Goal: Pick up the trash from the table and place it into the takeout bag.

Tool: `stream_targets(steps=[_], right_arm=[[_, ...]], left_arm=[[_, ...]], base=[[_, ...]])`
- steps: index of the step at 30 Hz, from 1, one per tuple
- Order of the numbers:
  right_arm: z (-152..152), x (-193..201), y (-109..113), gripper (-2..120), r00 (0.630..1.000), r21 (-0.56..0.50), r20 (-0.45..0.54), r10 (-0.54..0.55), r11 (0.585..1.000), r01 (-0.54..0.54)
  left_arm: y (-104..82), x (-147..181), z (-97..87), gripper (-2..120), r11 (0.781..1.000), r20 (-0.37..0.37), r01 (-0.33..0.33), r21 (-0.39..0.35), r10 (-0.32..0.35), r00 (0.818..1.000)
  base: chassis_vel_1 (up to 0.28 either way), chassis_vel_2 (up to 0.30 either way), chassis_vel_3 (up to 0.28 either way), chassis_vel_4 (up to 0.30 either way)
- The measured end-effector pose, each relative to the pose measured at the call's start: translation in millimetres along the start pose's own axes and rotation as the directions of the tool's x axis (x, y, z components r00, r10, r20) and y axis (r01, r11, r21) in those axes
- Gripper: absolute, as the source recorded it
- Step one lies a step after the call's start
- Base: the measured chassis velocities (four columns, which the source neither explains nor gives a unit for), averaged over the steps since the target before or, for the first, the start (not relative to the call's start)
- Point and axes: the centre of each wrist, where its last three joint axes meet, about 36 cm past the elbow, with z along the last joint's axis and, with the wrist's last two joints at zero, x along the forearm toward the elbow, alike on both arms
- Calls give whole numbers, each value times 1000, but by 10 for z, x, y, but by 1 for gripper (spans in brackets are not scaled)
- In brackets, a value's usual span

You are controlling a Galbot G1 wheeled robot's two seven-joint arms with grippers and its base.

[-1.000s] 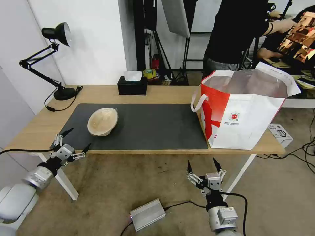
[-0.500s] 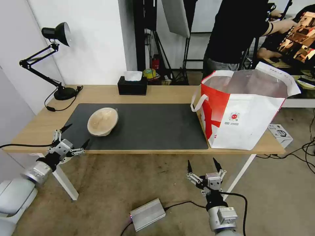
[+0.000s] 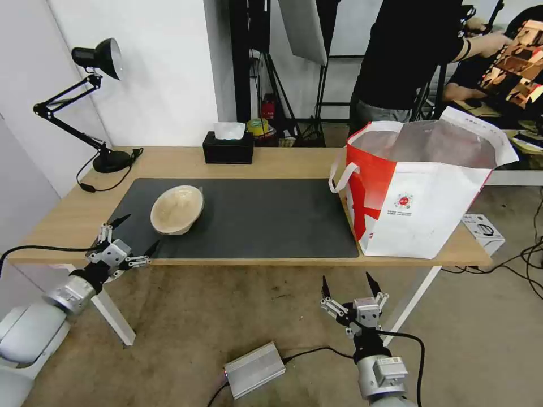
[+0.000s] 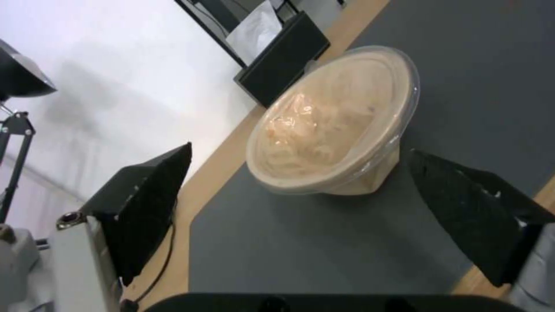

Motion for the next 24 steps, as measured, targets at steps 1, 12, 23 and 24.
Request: stream_targets(steps=[1, 12, 23, 24], right_arm=[[0, 0, 0, 100, 1000, 0, 0, 0, 1000, 0], [1, 4, 3, 100, 1000, 0, -1, 1, 1000, -1], [2, -8, -7, 100, 1000, 1, 1, 7, 1000, -7], [4, -9, -6, 100, 1000, 1, 0, 8, 1000, -8]], left_arm=[[0, 0, 0, 100, 1000, 0, 0, 0, 0, 1000], [42, -83, 38, 100, 1000, -2, -4, -8, 4, 1000], [79, -212, 89, 100, 1000, -3, -7, -10, 7, 1000], [79, -224, 92, 100, 1000, -2, -8, -9, 8, 1000]], base=[[0, 0, 0, 0], [0, 0, 0, 0], [0, 0, 0, 0], [0, 0, 0, 0]])
